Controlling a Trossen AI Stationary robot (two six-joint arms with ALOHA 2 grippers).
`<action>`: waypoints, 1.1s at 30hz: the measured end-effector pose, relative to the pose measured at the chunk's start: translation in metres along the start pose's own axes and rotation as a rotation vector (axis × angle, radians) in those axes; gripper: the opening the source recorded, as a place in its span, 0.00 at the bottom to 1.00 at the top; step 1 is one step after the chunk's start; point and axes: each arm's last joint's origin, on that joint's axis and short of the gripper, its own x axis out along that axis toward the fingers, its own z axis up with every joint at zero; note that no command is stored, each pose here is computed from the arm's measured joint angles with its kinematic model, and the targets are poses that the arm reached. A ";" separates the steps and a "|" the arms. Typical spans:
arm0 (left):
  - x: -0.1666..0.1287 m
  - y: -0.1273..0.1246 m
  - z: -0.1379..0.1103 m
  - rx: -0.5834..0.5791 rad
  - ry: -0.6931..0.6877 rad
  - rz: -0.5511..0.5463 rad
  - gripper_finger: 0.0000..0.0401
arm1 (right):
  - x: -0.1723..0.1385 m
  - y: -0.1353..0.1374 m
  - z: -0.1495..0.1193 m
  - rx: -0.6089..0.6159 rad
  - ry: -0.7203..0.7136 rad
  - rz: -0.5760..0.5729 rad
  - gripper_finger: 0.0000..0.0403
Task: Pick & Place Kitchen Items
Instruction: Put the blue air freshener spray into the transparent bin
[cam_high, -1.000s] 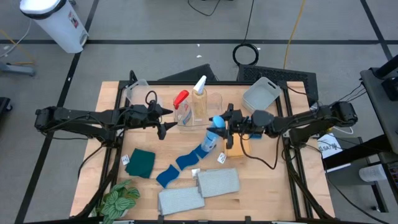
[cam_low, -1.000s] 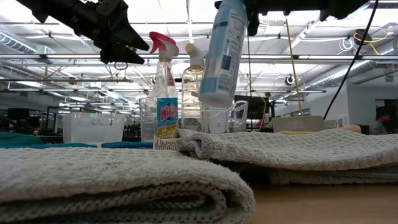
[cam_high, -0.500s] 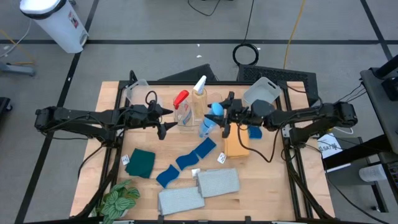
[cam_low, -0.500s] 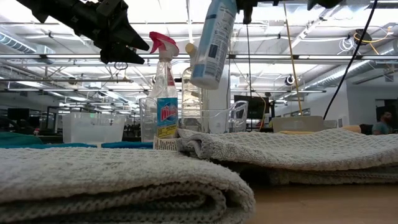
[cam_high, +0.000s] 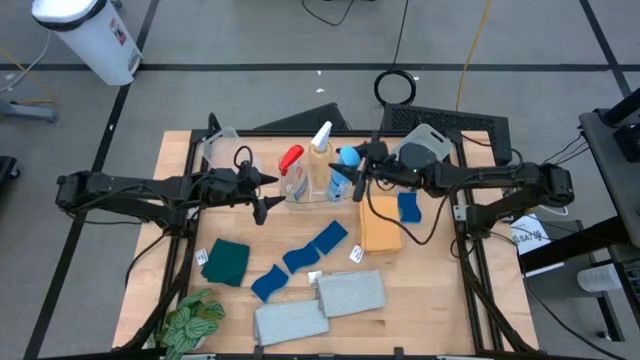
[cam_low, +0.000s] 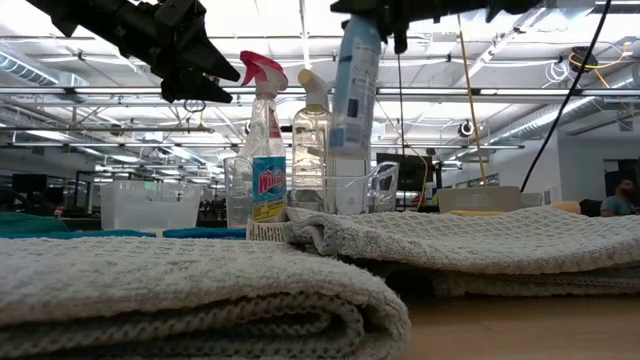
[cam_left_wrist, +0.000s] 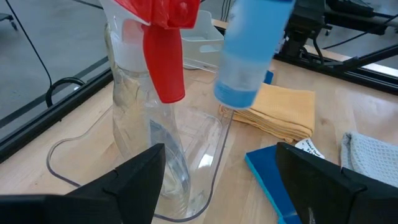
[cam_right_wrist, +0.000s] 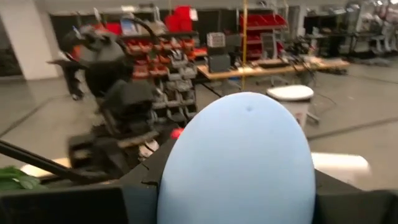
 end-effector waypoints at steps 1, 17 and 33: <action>0.000 0.000 0.000 0.000 0.000 0.000 0.77 | 0.000 -0.002 -0.001 -0.002 0.012 -0.008 0.40; 0.000 0.000 0.000 0.000 0.000 0.000 0.77 | 0.009 -0.013 -0.018 -0.105 0.068 -0.046 0.40; 0.000 0.000 0.000 0.000 0.001 0.000 0.77 | 0.019 -0.017 -0.048 -0.134 0.109 -0.129 0.39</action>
